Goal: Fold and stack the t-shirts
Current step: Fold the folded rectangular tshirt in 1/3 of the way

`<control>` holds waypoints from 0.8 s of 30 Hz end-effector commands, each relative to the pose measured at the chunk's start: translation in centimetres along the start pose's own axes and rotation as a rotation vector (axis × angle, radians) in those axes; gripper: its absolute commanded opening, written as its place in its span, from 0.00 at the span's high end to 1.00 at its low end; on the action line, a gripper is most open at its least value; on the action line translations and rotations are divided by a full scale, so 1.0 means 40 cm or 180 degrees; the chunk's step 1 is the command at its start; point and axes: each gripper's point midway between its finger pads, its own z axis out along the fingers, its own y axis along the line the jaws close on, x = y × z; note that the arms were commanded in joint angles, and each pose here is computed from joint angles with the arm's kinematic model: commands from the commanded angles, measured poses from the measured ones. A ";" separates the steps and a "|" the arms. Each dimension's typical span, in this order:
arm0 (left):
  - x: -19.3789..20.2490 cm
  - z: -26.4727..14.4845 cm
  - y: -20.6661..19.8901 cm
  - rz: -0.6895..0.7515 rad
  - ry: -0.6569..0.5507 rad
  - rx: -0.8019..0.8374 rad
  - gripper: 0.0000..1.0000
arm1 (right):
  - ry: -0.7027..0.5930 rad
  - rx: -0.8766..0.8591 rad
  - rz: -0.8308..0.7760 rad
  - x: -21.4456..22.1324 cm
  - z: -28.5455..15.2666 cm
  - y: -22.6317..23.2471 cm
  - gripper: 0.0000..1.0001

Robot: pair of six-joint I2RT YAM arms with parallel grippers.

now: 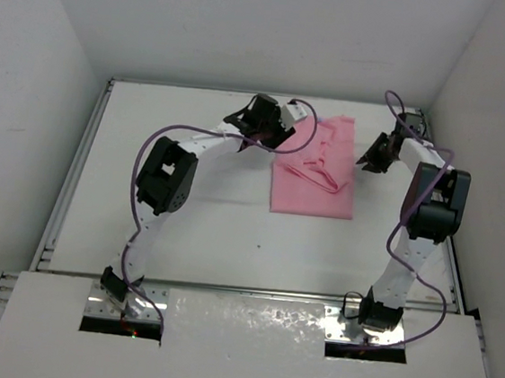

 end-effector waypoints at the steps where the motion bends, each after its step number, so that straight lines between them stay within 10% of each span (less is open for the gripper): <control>1: -0.083 -0.047 0.077 -0.0342 -0.0232 -0.0227 0.54 | -0.0246 -0.0317 -0.0466 -0.034 -0.093 0.070 0.75; 6: -0.139 -0.100 0.016 -0.0449 -0.0436 0.0268 0.42 | -0.0330 -0.0452 -0.1225 0.131 -0.199 0.077 1.00; 12: -0.106 -0.168 -0.172 0.0329 -0.0450 0.1097 0.56 | 0.0155 -0.0326 -0.1101 0.302 -0.201 0.003 1.00; 24: 0.021 -0.087 -0.290 -0.0128 0.0068 0.1222 0.58 | 0.0405 -0.0567 -0.0996 0.317 -0.109 0.054 1.00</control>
